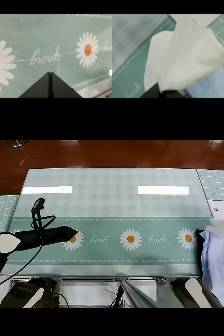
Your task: Fold the shirts.
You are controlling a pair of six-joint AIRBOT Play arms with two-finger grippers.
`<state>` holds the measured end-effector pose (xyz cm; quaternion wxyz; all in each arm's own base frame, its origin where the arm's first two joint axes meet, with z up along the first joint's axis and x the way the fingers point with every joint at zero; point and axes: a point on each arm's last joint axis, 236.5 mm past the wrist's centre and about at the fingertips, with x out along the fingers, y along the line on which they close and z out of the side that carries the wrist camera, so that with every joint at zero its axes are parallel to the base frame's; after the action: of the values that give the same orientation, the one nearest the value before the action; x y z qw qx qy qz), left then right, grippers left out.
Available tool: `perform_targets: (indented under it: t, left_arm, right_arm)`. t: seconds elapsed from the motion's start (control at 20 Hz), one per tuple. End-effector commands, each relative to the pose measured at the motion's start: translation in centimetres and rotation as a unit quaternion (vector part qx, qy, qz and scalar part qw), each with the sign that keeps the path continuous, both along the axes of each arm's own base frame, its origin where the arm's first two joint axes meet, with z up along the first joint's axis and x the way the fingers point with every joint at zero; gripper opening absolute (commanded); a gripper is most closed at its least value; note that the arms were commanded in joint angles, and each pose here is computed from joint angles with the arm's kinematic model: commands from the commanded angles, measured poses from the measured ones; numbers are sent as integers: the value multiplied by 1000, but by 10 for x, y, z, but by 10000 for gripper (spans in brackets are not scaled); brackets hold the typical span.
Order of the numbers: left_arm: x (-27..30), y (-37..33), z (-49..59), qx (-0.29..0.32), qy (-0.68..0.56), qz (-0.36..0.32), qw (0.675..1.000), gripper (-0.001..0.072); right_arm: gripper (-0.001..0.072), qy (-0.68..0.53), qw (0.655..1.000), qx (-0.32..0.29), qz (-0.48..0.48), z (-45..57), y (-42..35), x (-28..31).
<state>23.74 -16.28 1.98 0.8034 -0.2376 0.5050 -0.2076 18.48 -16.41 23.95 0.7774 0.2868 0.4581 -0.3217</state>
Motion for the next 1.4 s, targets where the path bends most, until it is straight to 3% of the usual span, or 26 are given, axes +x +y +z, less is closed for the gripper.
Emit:
perform_targets:
  t: [0.0,0.2,0.25,0.3,0.35,0.5,0.55,0.65,0.8,0.9,1.0,1.1,1.25,1.35]
  left_arm:
    - [14,3,6,-2,-26,19,999,23]
    - [17,4,7,-2,-32,24,999,23]
    - [17,4,7,-2,-32,24,999,23]
    - [17,4,7,-2,-32,24,999,23]
    - [17,4,7,-2,-33,24,999,23]
    - [19,5,4,1,-30,22,999,25]
    - [21,4,5,-1,-26,24,999,24]
    - [38,1,19,8,-47,6,999,23]
    - [90,-14,91,15,-117,-35,992,22]
    - [128,-28,148,13,-156,-63,986,22]
    - [153,-40,184,17,-167,-96,981,21]
    - [164,-30,169,71,-133,-113,982,21]
    - [156,23,75,199,-24,-68,977,21]
    - [131,48,18,234,57,-45,969,22]
  right_arm:
    - [26,61,993,-10,-101,-39,4,-83]
    - [30,106,972,-14,-207,-72,15,-142]
    - [133,122,962,-20,-244,-73,12,-157]
    - [434,133,955,-27,-264,-73,8,-165]
    - [633,132,955,-30,-263,-73,5,-164]
    - [611,82,976,-10,-202,-78,-7,-120]
    - [559,41,985,-5,-170,-75,-11,-94]
    - [28,-105,992,27,-66,-52,-3,-10]
    - [25,-362,921,125,73,27,44,118]
    - [25,-379,895,147,182,34,100,168]
    - [25,-308,893,134,298,-7,171,200]
    - [25,-190,892,67,405,-75,226,210]
    - [26,-10,904,-50,424,-173,236,206]
    - [26,85,905,-90,408,-214,218,197]
